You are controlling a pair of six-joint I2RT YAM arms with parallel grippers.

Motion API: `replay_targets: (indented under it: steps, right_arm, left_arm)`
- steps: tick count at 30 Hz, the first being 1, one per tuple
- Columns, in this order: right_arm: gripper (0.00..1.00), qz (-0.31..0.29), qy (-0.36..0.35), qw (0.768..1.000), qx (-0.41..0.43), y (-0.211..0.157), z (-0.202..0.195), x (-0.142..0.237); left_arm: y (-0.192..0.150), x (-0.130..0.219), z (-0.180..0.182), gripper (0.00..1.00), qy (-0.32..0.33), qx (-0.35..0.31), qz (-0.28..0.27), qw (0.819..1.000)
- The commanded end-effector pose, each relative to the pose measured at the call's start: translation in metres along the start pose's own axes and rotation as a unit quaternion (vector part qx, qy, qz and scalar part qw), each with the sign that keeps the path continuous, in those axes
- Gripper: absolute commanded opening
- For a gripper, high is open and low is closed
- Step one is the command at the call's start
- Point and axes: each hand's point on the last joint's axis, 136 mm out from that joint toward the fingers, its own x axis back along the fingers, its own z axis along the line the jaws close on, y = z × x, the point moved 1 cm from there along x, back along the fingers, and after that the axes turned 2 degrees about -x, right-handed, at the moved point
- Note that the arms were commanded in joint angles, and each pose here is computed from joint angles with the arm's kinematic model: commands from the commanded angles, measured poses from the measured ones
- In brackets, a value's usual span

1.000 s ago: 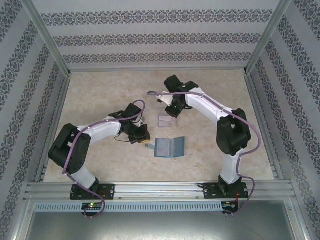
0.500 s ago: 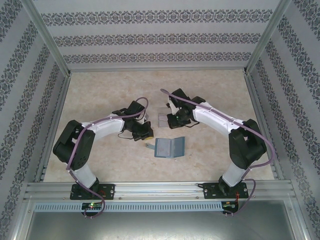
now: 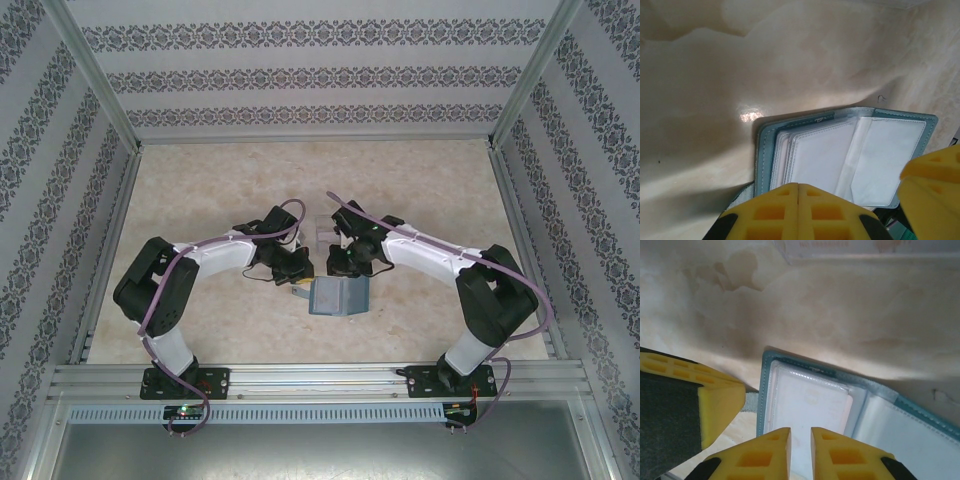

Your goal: Take the credit cards out of the card holder

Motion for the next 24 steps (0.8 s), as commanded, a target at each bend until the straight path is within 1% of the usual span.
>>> replay_targets:
  steps: [1,6,10,13,16,24]
  right_arm:
    - [0.19,-0.009,-0.009,0.999,-0.034,-0.003,-0.003,-0.004]
    - [0.21,0.004,-0.01,0.998,-0.059,-0.01,-0.003,-0.018]
    - [0.22,0.014,-0.015,0.998,-0.062,-0.016,0.003,-0.026]
    - [0.25,0.016,-0.023,0.998,-0.065,-0.018,0.004,-0.032]
    - [0.26,0.022,-0.033,0.997,-0.067,-0.021,0.003,-0.037]
    - [0.31,0.035,-0.056,0.996,-0.065,-0.028,0.0,-0.046]
  left_arm:
    - [-0.002,-0.008,-0.004,0.01,-0.013,-0.004,0.006,1.0]
    - [-0.006,-0.012,0.002,0.0,-0.01,-0.001,0.015,1.0]
    - [-0.006,-0.015,0.004,0.0,-0.007,-0.001,0.021,1.0]
    - [-0.006,-0.015,0.006,0.0,-0.001,-0.002,0.022,1.0]
    - [-0.007,-0.015,0.008,0.0,0.005,-0.004,0.025,1.0]
    - [-0.009,-0.017,0.011,0.0,0.004,-0.004,0.028,1.0]
